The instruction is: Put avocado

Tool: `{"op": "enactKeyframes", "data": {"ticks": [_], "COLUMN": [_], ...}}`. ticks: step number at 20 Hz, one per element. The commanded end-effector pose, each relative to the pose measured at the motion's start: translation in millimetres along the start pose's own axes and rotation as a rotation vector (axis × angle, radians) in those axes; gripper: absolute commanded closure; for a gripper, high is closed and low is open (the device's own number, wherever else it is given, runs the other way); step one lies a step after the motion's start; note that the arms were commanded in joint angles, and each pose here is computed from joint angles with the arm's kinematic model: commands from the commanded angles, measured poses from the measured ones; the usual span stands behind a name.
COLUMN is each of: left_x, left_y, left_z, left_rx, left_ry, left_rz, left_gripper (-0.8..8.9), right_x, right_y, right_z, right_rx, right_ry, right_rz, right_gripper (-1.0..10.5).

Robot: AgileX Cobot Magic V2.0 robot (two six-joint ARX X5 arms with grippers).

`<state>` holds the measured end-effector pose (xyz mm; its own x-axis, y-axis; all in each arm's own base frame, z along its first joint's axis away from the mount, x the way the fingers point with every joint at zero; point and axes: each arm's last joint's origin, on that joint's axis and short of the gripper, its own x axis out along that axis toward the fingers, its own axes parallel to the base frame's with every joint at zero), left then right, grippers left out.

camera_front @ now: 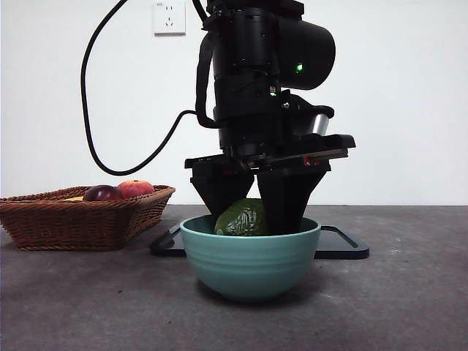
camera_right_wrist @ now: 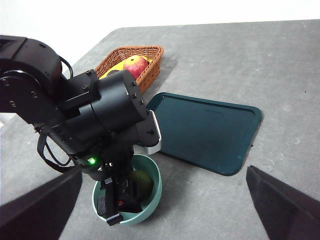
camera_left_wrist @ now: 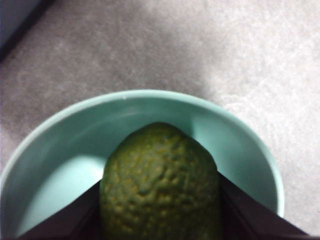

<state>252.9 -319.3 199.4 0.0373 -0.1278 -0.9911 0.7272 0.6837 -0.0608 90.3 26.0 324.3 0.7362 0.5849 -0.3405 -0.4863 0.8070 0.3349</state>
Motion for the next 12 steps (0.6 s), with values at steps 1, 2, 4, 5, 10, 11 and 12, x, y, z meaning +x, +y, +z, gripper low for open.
{"op": "enactKeyframes", "data": {"ticks": [1,2,4,5,10,11,12], "left_x": [7.6,7.6,7.5,7.5,7.5,7.4,6.2], "left_y": [-1.9,-1.6,-1.1,-1.1,-1.1,-1.1,-1.2], "left_z": [3.9,3.7,3.4,3.4,3.5,3.7,4.0], "left_rx": [0.003,0.001,0.0,0.0,0.001,0.004,0.003], "left_ry": [0.009,0.011,0.015,0.015,0.014,0.013,0.011], "left_rz": [0.003,0.004,0.004,0.004,0.004,0.003,0.003], "left_gripper": [6.6,6.58,5.57,4.94,4.43,4.31,4.31], "right_x": [-2.6,-2.6,-2.6,-2.6,-2.6,-2.6,-2.6], "right_y": [2.9,2.9,2.9,2.9,3.3,3.3,3.3], "right_z": [4.6,4.5,4.5,4.5,4.5,4.5,4.5], "right_rx": [-0.005,-0.005,-0.005,-0.005,-0.004,-0.004,-0.004], "right_ry": [-0.019,-0.018,-0.018,-0.018,-0.016,-0.016,-0.016], "right_rz": [0.012,0.012,0.012,0.012,0.026,0.026,0.026], "right_gripper": [3.6,3.6,3.6,3.6,3.6,3.6,3.6]}}
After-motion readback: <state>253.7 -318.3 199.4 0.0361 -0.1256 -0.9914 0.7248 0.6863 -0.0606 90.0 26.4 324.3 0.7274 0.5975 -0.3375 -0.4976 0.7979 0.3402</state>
